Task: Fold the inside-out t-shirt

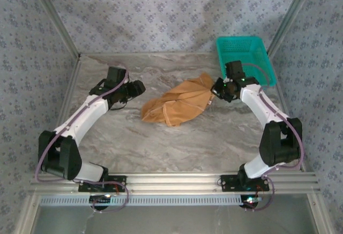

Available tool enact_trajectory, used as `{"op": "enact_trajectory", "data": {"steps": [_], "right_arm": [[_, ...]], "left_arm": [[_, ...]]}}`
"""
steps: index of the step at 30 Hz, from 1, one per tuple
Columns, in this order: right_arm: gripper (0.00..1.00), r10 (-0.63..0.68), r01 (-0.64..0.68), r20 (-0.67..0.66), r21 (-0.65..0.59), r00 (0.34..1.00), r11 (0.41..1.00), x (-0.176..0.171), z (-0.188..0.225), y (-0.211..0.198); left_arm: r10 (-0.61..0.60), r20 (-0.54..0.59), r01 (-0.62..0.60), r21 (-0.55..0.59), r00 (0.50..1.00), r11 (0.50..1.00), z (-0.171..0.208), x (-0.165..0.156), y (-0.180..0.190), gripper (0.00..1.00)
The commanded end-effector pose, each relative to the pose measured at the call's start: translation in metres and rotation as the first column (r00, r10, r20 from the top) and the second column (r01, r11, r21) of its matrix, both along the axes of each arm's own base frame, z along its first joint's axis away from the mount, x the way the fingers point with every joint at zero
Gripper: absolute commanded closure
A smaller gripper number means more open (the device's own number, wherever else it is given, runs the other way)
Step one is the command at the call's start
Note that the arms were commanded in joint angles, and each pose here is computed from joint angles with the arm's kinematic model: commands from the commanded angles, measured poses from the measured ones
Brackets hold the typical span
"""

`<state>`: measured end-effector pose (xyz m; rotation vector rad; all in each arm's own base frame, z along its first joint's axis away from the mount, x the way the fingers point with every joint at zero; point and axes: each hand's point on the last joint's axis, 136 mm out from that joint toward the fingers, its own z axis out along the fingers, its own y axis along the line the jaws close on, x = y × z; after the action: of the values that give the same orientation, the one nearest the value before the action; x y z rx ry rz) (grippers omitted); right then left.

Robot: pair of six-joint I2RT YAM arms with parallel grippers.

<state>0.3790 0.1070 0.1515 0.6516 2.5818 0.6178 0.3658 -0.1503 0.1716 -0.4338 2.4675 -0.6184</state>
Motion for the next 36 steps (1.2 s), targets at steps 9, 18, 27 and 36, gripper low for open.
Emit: {"op": "enact_trajectory", "data": {"steps": [9,18,27,36], "right_arm": [[1.0,-0.052,0.044,0.134,0.058,0.99,0.997,-0.024,0.043,-0.044],[1.0,-0.046,0.036,0.125,0.08,0.991,0.996,-0.024,0.033,-0.045],[1.0,-0.047,0.034,0.123,0.102,0.991,0.994,-0.027,0.035,-0.046],[1.0,-0.039,0.011,0.206,0.138,0.978,0.99,-0.008,0.09,-0.055]], "left_arm": [[-0.165,-0.167,0.15,-0.099,0.972,0.984,-0.076,-0.009,-0.038,0.43],[-0.273,-0.173,0.244,-0.172,0.946,0.954,-0.105,-0.014,-0.096,0.41],[-0.3,-0.254,0.27,-0.145,0.919,0.952,-0.15,-0.007,-0.139,0.74],[-0.047,-0.118,0.033,-0.116,0.992,0.993,-0.028,0.04,-0.027,1.0]]}}
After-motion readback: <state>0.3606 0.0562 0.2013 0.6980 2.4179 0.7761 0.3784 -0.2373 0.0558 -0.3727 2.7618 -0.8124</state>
